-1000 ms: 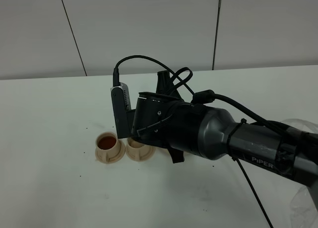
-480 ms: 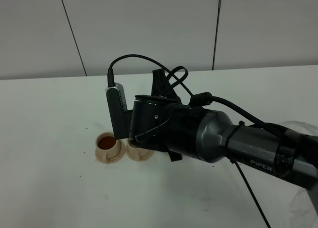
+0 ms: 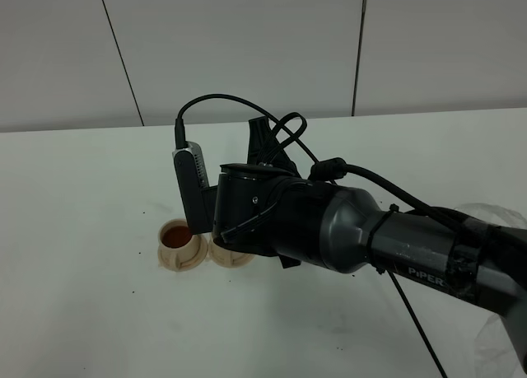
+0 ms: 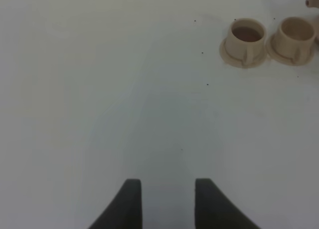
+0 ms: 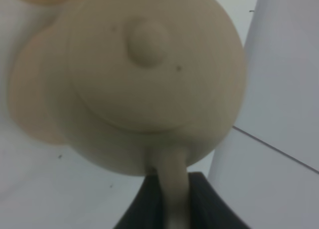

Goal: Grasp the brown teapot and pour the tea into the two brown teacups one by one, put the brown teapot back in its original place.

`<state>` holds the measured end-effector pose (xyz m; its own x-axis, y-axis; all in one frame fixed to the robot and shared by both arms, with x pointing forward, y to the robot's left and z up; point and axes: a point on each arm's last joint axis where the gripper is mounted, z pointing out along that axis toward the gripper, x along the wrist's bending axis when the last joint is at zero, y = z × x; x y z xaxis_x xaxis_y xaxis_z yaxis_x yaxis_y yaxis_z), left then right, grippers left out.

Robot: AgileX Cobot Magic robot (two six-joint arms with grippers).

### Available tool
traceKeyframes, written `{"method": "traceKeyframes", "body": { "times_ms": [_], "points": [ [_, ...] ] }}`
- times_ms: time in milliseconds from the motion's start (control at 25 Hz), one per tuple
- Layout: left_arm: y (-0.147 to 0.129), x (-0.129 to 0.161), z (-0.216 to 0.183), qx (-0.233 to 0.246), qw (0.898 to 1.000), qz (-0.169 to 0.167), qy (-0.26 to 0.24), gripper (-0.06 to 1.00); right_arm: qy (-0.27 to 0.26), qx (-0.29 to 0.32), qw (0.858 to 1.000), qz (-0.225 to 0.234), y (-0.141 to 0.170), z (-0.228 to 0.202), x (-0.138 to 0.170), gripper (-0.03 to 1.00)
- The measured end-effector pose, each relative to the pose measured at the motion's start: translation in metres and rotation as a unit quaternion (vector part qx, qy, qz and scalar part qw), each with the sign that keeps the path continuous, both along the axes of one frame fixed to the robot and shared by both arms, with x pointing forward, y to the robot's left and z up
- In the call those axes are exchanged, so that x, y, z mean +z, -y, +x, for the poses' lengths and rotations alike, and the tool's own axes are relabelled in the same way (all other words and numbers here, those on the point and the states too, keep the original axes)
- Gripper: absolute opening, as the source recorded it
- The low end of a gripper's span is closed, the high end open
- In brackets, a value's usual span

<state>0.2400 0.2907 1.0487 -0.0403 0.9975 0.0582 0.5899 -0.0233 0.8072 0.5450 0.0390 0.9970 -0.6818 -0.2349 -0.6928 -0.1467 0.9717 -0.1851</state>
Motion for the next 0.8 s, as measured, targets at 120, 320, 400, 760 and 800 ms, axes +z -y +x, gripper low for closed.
{"method": "traceKeyframes", "body": {
  "times_ms": [120, 320, 400, 760, 800],
  "points": [
    [0.000, 0.000, 0.000, 0.000, 1.000, 0.000, 0.000, 0.33, 0.003, 0.001, 1.000, -0.002, 0.000, 0.000, 0.000, 0.09],
    [0.000, 0.000, 0.000, 0.000, 1.000, 0.000, 0.000, 0.33, 0.005, 0.001, 1.000, -0.002, 0.000, 0.001, 0.000, 0.09],
    [0.000, 0.000, 0.000, 0.000, 1.000, 0.000, 0.000, 0.33, 0.006, -0.001, 1.000, -0.003, 0.000, 0.001, -0.001, 0.09],
    [0.000, 0.000, 0.000, 0.000, 1.000, 0.000, 0.000, 0.33, 0.001, -0.002, 1.000, -0.012, -0.002, 0.003, -0.012, 0.09],
    [0.000, 0.000, 0.000, 0.000, 1.000, 0.000, 0.000, 0.33, 0.002, -0.002, 1.000, -0.012, -0.002, 0.003, -0.012, 0.09]
  ]
}}
